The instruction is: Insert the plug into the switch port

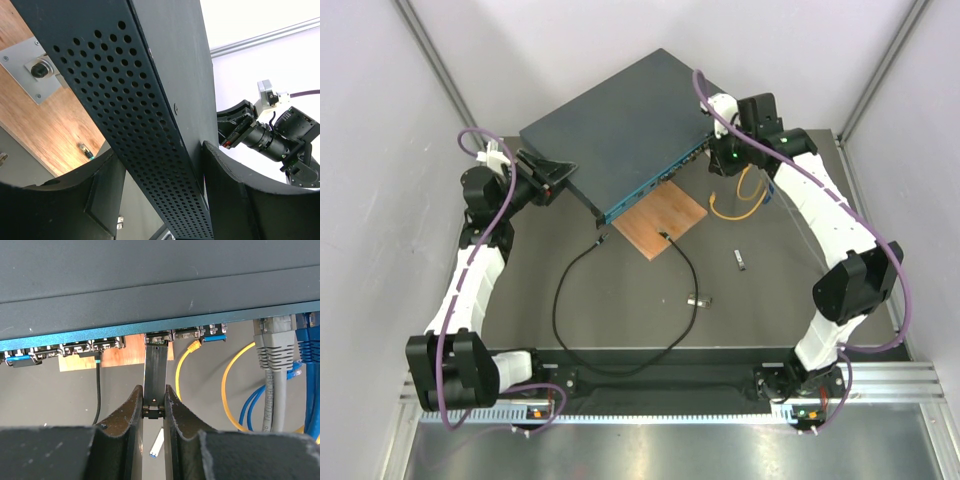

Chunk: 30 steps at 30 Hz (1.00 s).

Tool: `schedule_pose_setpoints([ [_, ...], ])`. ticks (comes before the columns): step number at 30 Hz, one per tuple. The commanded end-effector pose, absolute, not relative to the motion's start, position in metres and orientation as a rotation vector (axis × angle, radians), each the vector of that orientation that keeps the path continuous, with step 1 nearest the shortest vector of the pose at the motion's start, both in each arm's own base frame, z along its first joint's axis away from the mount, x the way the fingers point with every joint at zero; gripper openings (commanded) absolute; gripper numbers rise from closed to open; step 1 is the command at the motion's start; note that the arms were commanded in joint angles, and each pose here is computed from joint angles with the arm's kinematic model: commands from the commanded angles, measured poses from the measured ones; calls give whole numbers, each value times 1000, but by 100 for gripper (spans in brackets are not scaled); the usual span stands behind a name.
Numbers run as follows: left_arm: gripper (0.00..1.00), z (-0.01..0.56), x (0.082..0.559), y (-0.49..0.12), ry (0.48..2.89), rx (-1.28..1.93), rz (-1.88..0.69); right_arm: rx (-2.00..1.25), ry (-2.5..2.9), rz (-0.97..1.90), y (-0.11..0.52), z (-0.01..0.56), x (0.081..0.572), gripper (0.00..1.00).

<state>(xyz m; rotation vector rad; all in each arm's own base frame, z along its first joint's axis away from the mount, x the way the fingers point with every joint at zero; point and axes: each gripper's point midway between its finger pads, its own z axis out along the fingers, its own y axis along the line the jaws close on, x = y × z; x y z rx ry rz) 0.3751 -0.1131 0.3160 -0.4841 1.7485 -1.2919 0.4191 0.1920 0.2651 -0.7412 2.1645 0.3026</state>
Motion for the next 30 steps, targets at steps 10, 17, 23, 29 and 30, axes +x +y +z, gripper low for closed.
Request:
schedule_pose_setpoints([
  [10, 0, 344, 384, -119, 1662, -336, -1257, -894, 1991, 330, 216, 296, 433, 0],
  [17, 0, 343, 383, -119, 1665, -333, -1255, -882, 1984, 334, 218, 300, 438, 0],
  [23, 0, 341, 383, -118, 1670, -339, -1249, -857, 1968, 358, 225, 309, 445, 0],
  [29, 0, 341, 382, -118, 1672, -337, -1248, -845, 1968, 373, 228, 309, 449, 0],
  [30, 0, 341, 382, -118, 1672, -336, -1248, -840, 1963, 372, 228, 311, 450, 0],
])
